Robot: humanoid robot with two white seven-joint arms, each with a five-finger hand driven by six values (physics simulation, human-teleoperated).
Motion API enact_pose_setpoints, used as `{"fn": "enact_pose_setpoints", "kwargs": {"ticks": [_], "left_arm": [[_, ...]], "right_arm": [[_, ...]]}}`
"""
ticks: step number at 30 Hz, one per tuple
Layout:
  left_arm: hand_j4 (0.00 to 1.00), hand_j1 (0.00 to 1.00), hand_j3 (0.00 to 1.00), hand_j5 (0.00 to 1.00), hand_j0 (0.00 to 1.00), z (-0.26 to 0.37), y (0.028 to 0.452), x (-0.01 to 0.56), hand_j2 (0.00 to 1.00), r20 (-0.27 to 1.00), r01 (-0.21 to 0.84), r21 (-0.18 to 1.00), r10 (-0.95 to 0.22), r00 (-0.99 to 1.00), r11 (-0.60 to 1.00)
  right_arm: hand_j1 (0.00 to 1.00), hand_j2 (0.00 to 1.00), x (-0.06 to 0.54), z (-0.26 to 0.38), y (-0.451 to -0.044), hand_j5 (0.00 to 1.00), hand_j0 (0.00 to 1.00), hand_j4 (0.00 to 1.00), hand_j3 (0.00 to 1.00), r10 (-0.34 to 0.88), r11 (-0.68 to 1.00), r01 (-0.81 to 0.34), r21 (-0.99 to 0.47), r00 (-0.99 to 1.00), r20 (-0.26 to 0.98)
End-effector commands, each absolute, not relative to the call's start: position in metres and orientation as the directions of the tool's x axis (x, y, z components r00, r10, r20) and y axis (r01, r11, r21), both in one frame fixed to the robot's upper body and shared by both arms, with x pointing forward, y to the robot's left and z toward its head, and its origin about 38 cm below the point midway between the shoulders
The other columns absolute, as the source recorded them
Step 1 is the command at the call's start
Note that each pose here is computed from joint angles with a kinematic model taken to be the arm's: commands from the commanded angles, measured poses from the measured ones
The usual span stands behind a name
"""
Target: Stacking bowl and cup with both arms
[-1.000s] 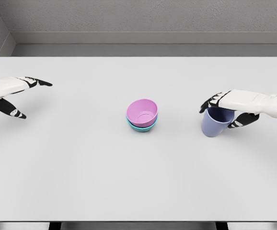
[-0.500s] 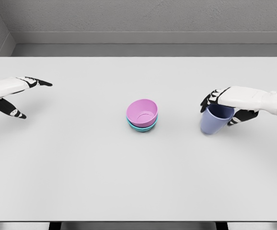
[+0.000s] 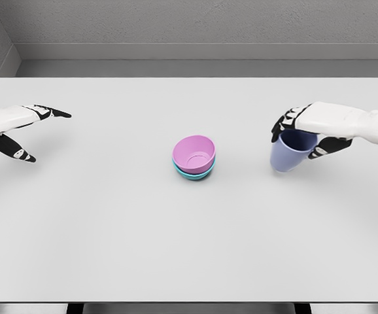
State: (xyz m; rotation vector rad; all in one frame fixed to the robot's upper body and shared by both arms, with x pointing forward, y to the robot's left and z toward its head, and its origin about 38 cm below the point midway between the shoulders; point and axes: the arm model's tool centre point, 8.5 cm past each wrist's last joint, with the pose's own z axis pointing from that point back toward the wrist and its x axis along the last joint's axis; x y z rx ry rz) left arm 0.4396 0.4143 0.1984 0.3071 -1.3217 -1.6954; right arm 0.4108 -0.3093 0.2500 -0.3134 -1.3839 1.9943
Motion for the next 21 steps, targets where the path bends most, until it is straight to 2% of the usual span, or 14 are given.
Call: {"fn": "enact_pose_setpoints", "kwargs": {"ticks": [1, 21], "left_arm": [[1.0, 1.0, 1.0, 1.0, 1.0, 0.199, 0.415, 0.44, 1.0, 0.334, 0.509, 0.861, -0.779, -0.531, 0.022], [1.0, 1.0, 1.0, 1.0, 1.0, 0.2, 0.416, 0.439, 1.0, 0.333, 0.509, 0.86, -0.78, -0.529, 0.022]], "right_arm": [[0.63, 0.63, 0.409, 0.254, -0.303, 0.63, 0.63, 0.63, 0.63, 0.634, -0.2, -0.382, -0.902, -0.752, 0.178], [0.63, 0.63, 0.411, 0.272, -0.267, 0.63, 0.63, 0.63, 0.63, 0.557, -0.176, -0.311, -0.934, -0.814, 0.166]]}}
